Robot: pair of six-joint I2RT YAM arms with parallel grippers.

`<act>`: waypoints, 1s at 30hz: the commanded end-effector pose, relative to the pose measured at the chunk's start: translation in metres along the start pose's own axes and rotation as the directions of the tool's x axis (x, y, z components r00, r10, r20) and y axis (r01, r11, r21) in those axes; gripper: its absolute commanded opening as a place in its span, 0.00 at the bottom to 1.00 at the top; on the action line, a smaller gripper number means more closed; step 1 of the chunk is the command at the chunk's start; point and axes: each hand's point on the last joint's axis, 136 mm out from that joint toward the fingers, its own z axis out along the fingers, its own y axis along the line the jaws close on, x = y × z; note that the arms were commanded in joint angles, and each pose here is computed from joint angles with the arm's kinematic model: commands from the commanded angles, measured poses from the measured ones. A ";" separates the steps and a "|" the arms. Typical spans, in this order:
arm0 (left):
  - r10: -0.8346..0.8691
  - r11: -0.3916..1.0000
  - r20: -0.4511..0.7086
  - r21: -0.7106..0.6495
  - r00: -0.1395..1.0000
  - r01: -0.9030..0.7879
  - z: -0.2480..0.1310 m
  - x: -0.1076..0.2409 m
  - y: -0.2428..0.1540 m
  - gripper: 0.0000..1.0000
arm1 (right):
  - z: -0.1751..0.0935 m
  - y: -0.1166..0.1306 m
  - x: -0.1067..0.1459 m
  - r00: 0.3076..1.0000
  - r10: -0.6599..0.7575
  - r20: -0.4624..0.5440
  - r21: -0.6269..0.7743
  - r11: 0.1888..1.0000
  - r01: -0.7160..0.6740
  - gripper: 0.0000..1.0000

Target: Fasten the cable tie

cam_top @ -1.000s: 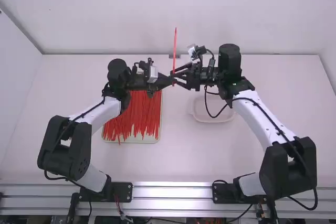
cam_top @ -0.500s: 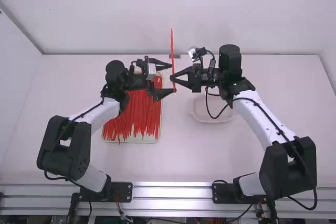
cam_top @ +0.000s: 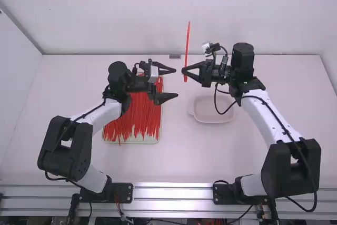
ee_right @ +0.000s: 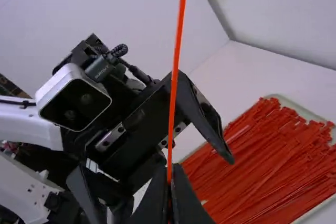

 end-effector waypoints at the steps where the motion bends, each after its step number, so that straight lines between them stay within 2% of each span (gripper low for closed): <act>1: -0.029 0.999 -0.003 0.017 1.000 0.029 -0.001 0.004 -0.003 0.99 | 0.001 0.014 -0.011 0.999 -0.046 0.008 -0.019 0.999 0.047 0.00; 6: -0.033 0.999 -0.005 0.021 0.999 0.034 0.000 0.005 -0.004 0.99 | -0.005 0.009 -0.012 0.999 -0.042 0.013 -0.003 0.999 0.042 0.00; 11: -0.099 0.995 -0.027 0.016 0.995 0.099 0.000 0.014 -0.004 0.99 | -0.017 -0.013 -0.003 1.000 -0.016 0.003 0.090 0.996 0.016 0.00; 15: -0.146 0.989 -0.072 0.001 0.987 0.147 -0.006 0.032 -0.004 0.99 | -0.039 -0.057 0.018 0.997 0.079 -0.017 0.322 0.944 -0.069 0.00; 17: -0.173 0.985 -0.118 -0.025 0.978 0.172 -0.007 0.050 -0.004 0.99 | -0.057 -0.080 0.036 0.987 0.158 -0.035 0.455 0.881 -0.125 0.00; 21: -0.203 0.978 -0.196 -0.092 0.959 0.188 -0.013 0.076 -0.001 0.99 | -0.073 -0.095 0.055 0.972 0.229 -0.054 0.554 0.817 -0.162 0.00; 24: -0.270 0.959 -0.275 -0.163 0.923 0.232 -0.017 0.101 -0.002 0.99 | -0.083 -0.107 0.078 0.951 0.300 -0.080 0.654 0.735 -0.177 0.00; 26: -0.299 0.950 -0.296 -0.187 0.907 0.252 -0.019 0.108 -0.002 0.99 | -0.084 -0.112 0.088 0.944 0.318 -0.085 0.678 0.712 -0.179 0.00; 30: -0.343 0.935 -0.337 -0.213 0.877 0.284 -0.024 0.121 -0.006 0.99 | -0.081 -0.124 0.123 0.929 0.360 -0.087 0.720 0.667 -0.191 0.00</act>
